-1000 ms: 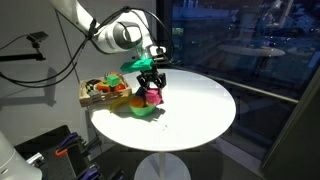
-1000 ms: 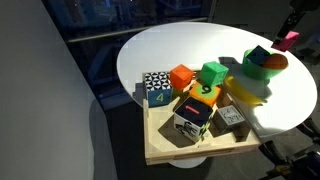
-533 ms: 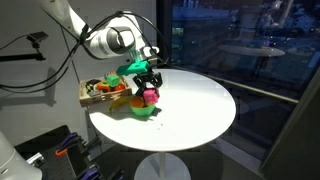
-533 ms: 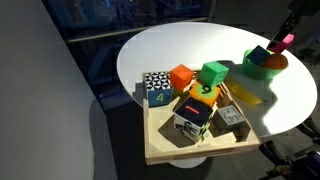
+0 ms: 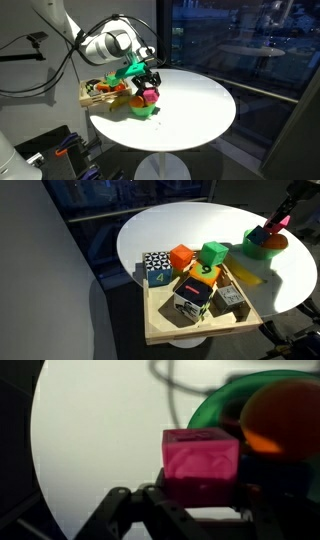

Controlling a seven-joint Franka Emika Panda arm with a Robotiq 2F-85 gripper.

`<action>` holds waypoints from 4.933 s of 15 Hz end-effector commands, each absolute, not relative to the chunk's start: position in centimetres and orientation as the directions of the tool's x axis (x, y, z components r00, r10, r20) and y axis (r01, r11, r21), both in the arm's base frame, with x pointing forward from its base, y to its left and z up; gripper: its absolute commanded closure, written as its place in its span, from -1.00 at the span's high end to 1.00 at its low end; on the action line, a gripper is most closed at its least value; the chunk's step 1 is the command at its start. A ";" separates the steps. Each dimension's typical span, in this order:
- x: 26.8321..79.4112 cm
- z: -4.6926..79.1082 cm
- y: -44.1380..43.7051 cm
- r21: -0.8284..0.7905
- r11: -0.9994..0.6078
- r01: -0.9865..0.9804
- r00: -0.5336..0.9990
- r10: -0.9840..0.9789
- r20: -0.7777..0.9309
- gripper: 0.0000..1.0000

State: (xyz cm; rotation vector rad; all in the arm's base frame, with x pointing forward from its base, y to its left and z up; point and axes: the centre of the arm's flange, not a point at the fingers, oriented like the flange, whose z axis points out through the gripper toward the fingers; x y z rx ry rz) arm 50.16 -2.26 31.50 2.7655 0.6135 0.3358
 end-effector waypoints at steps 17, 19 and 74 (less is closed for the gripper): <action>47.9 30.8 -1.8 0.358 -0.856 0.371 0.857 0.465 0.221 -0.37; 47.7 30.7 -1.8 0.364 -0.854 0.372 0.857 0.467 0.219 -0.37; 40.9 46.3 -3.8 0.008 -0.969 0.246 0.965 0.245 -0.089 1.00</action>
